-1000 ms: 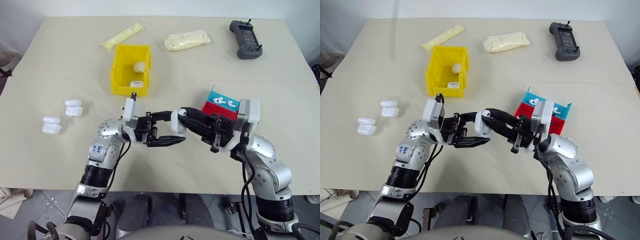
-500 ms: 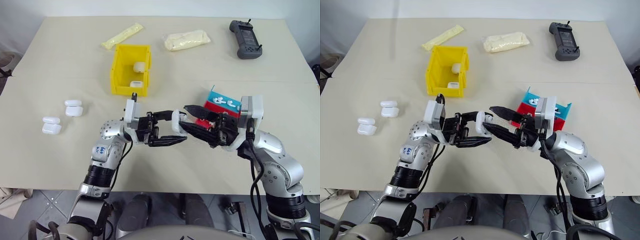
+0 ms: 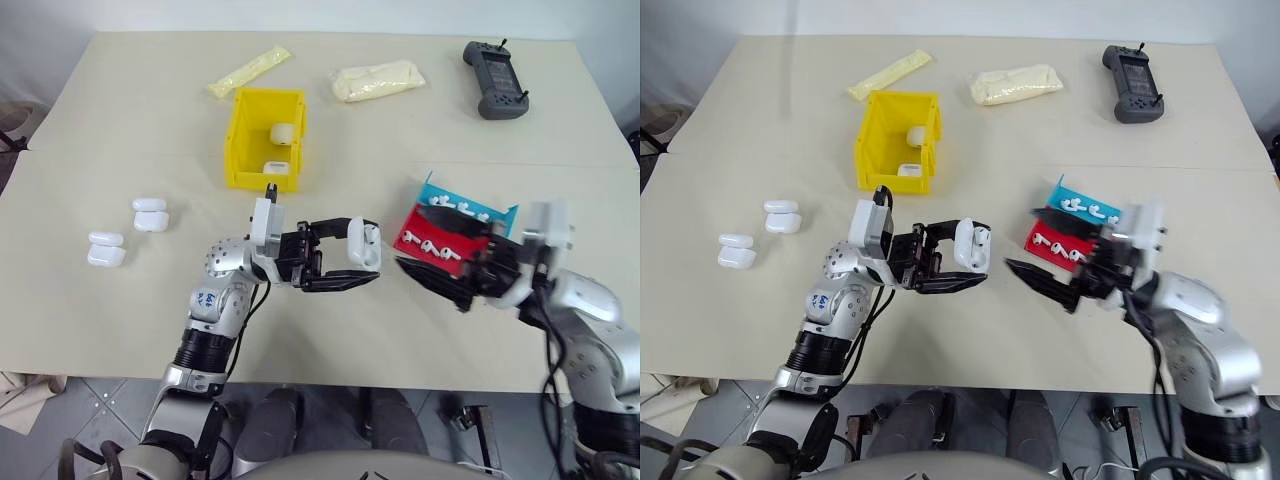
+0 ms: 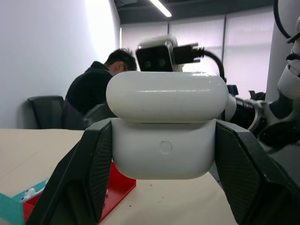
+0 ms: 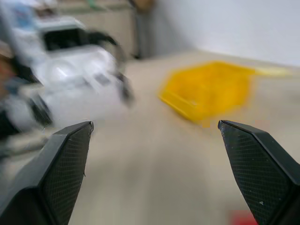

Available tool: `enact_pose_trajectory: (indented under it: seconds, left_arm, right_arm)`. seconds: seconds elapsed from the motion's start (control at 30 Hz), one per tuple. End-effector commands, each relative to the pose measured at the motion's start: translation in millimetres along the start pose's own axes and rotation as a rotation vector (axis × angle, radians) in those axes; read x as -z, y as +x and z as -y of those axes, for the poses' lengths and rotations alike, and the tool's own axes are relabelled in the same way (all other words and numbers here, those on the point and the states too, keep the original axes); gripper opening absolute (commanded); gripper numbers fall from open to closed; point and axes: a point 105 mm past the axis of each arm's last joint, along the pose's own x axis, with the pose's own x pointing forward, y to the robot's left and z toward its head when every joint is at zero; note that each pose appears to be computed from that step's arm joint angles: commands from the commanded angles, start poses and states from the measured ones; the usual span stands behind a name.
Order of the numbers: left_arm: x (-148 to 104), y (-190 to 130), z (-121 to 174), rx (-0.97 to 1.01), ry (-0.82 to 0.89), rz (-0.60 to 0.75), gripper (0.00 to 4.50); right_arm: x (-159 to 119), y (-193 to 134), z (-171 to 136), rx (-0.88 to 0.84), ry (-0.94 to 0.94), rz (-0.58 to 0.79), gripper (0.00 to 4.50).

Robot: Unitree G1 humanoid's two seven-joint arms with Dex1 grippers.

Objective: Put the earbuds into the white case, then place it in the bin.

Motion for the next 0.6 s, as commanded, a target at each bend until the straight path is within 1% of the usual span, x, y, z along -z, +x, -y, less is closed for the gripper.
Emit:
enact_pose_trajectory:
  seconds: [0.03,0.1,0.17,0.2,0.23,0.3,0.37,0.43,0.53,0.6]
  left_arm:
    - [-0.3,-1.7,-0.2,0.004,0.022,-0.012,2.81]
    - [1.2,-2.9,-0.5,0.002,0.023,-0.022,2.81]
    - [1.8,-4.0,-1.1,-0.001,0.020,-0.023,2.81]
    - [2.5,-3.6,-1.4,0.001,0.022,-0.024,2.81]
    - [2.8,-3.2,-1.6,0.003,0.024,-0.023,2.81]
    - [4.2,-1.5,-2.5,0.001,0.024,-0.025,2.81]
    - [5.4,0.2,-3.8,-0.002,0.026,-0.024,2.81]
    - [3.9,-0.9,-1.9,0.010,0.003,-0.009,2.81]
    - [5.1,-0.9,-2.3,-0.001,0.012,-0.007,2.81]
    - [8.0,1.5,-2.2,0.001,0.017,-0.012,2.81]
  right_arm:
    - [3.7,-42.3,12.2,0.094,-0.114,-0.075,4.47]
    - [14.6,-65.4,17.9,0.161,-0.135,-0.133,4.47]
    - [31.7,-98.9,25.3,0.262,-0.198,-0.250,4.47]
    - [35.0,-113.9,30.4,0.334,-0.180,-0.258,4.47]
    - [36.0,-122.2,33.7,0.381,-0.163,-0.250,4.47]
    - [36.6,-130.7,38.2,0.419,-0.159,-0.237,4.47]
    - [42.5,-139.5,39.9,0.404,-0.155,-0.292,4.47]
    - [41.0,-138.1,42.8,0.380,-0.145,-0.313,4.47]
    - [30.7,-124.3,53.4,0.346,-0.154,-0.306,4.47]
    - [23.2,-112.6,63.5,0.308,-0.151,-0.328,4.47]
